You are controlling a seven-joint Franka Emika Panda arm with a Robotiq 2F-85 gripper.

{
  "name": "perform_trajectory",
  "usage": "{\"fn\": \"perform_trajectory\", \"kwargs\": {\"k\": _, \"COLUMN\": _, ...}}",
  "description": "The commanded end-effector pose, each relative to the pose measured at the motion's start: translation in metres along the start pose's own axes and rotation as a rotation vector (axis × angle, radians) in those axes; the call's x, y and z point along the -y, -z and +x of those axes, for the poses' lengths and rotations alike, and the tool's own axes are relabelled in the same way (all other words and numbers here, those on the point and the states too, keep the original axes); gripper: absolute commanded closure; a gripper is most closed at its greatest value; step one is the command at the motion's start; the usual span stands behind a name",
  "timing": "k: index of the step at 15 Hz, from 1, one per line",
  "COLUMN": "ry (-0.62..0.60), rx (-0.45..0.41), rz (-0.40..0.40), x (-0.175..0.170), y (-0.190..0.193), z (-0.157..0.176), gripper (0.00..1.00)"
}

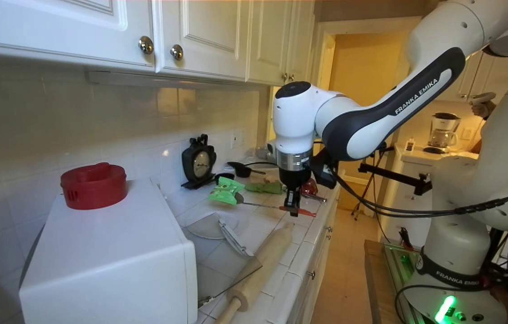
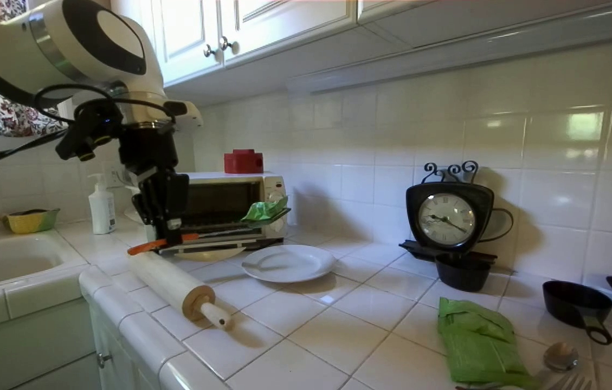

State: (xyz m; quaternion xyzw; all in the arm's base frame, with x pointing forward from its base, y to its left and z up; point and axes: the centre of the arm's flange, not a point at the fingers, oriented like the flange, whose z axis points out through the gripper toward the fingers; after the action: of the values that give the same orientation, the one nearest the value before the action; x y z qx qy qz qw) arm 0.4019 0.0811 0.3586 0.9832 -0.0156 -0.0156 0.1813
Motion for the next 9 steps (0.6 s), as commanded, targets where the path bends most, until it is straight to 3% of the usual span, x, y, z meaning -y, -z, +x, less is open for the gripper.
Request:
{"fn": "perform_trajectory", "kwargs": {"k": 1, "ry": -0.045, "rx": -0.011, "rz": 0.055, "x": -0.026, "y": -0.005, "z": -0.014, "gripper": 0.95}}
{"fn": "perform_trajectory", "kwargs": {"k": 9, "ry": -0.076, "rx": 0.01, "rz": 0.073, "x": -0.068, "y": -0.02, "z": -0.002, "gripper": 0.95}}
